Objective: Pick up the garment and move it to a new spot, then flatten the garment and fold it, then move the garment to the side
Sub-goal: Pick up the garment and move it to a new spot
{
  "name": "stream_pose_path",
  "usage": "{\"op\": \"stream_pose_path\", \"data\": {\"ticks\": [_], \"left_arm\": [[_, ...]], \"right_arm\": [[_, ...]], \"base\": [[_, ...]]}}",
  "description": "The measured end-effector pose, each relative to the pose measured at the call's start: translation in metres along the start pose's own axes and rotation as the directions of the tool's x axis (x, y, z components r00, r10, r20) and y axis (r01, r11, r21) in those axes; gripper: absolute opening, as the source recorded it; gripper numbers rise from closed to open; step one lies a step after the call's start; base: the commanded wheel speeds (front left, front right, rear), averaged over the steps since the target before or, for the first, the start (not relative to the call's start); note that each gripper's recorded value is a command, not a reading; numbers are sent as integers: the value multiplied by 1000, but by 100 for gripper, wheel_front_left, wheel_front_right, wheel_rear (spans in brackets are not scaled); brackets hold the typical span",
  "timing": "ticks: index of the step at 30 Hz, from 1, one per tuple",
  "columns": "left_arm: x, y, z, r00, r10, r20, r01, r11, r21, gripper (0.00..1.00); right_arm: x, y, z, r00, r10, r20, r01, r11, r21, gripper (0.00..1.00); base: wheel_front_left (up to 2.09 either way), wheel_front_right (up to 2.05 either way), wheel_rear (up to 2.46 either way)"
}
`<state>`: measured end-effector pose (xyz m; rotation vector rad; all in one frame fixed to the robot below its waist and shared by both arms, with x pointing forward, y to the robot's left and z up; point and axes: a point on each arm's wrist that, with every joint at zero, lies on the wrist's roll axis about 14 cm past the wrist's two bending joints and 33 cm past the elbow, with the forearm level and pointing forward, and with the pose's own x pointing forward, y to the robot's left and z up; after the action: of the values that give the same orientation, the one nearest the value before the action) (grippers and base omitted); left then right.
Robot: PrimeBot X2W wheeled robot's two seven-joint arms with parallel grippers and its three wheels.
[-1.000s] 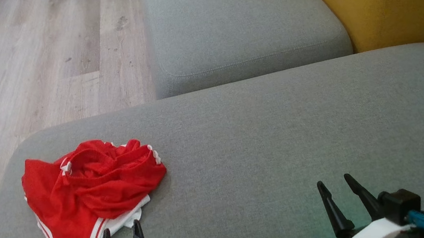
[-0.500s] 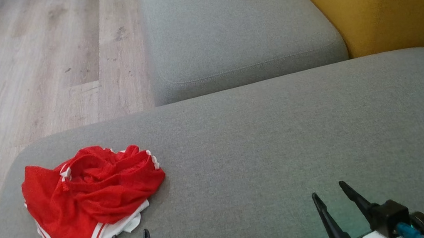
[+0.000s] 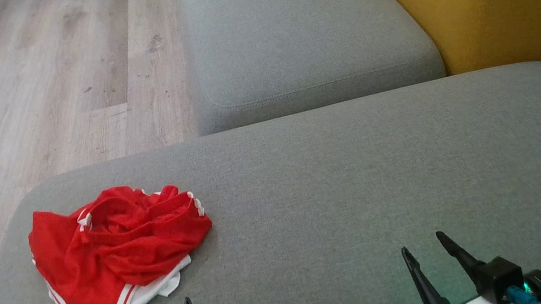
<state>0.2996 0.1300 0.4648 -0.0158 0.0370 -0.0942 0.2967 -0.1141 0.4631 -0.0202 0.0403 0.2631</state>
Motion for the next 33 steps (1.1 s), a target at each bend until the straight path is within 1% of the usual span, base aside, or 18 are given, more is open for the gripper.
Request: {"op": "stream_pose_path", "data": {"ticks": [5, 9, 12, 16, 21, 25, 30, 33], "left_arm": [[-2, 3, -2, 1000, 12, -6, -12, 1000, -2, 100], [-7, 13, -3, 999, 50, -4, -50, 999, -10, 100], [-13, 26, -4, 995, 98, -3, -98, 995, -18, 100], [-27, 55, -2, 979, 203, 12, -203, 979, -21, 100], [-52, 92, -2, 942, 335, 24, -334, 942, -33, 100], [-75, 123, 2, 892, 451, 38, -449, 892, -48, 100], [-91, 145, 4, 846, 532, 39, -531, 847, -36, 100], [-92, 152, 17, 832, 550, 71, -550, 835, -23, 100]], "right_arm": [[2, 0, -1, 1000, 1, -3, -1, 1000, 6, 100], [6, 7, -2, 1000, 28, -11, -28, 1000, 10, 100], [9, 18, -7, 997, 69, -31, -69, 998, 12, 100], [21, 37, -6, 989, 142, -39, -142, 990, 15, 100], [35, 66, -4, 968, 245, -49, -245, 969, 16, 100], [51, 92, 0, 942, 331, -50, -331, 944, 4, 100], [71, 117, 4, 911, 410, -47, -410, 912, 3, 100], [77, 125, -1, 899, 433, -61, -433, 901, 12, 100]], "base": [[0, 0, 0], [0, 0, 0], [0, 0, 0], [0, 0, 0], [0, 0, 0], [0, 0, 0], [0, 0, 0], [0, 0, 0]]}}
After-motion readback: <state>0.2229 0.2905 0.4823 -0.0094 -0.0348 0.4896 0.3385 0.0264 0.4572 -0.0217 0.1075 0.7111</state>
